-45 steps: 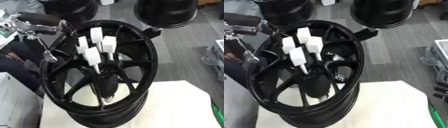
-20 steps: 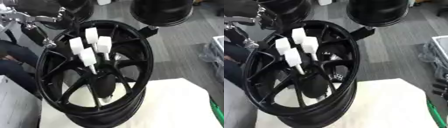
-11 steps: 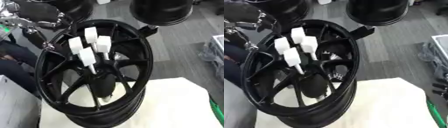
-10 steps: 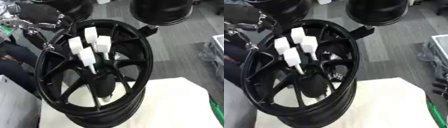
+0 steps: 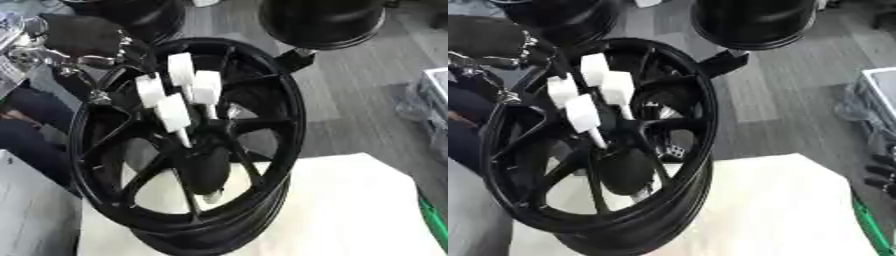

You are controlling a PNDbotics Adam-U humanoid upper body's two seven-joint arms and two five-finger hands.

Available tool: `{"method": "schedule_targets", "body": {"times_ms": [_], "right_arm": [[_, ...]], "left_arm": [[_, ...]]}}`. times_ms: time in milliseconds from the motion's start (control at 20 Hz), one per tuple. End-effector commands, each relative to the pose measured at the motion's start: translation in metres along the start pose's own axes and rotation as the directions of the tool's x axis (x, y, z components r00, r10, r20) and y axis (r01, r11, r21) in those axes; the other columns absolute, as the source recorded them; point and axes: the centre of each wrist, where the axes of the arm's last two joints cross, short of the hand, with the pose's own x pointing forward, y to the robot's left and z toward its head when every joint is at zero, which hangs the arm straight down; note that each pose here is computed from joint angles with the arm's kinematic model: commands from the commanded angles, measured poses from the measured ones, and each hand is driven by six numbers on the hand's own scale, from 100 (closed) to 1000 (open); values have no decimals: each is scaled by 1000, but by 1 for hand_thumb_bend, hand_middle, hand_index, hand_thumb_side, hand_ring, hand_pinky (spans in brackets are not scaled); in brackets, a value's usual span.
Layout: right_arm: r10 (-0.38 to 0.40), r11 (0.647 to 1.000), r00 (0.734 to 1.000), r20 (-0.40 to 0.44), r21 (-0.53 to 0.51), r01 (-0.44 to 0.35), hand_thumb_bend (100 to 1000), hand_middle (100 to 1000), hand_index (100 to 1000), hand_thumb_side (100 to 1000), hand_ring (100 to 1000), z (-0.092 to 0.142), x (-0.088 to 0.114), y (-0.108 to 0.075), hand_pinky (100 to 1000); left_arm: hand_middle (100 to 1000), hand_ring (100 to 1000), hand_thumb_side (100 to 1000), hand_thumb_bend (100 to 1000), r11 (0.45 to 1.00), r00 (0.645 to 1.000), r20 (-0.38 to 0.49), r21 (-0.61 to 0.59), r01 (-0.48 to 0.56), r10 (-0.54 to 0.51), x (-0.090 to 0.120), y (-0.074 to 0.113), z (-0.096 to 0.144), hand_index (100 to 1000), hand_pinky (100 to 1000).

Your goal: Pull the pin out of the wheel hub.

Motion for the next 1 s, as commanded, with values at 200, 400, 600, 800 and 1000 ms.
{"method": "schedule_targets", "body": {"times_ms": [200,400,600,800,1000], "right_arm": [[17,1000,999,43,2,-17,100,764,922,995,755,-3,13,-4,690],[16,1000,999,44,4,-16,100,764,922,996,755,-3,13,-3,690],[16,1000,999,46,5,-16,100,764,922,996,755,-3,13,-3,690],[15,1000,999,49,7,-16,100,764,923,995,755,-3,14,-2,690],[16,1000,999,49,6,-17,100,764,923,996,755,-3,15,-2,691]], "left_arm": [[770,343,100,363,962,963,231,-201,184,-136,-2,4,-3,821,671],[767,334,100,363,971,963,235,-164,173,-131,-3,7,-6,819,661],[754,329,100,353,974,964,232,-152,170,-132,-5,9,-7,808,659],[727,322,100,336,971,964,238,-171,164,-121,-4,5,-10,785,656],[676,314,100,319,971,964,238,-176,161,-117,-5,5,-9,742,652]]}}
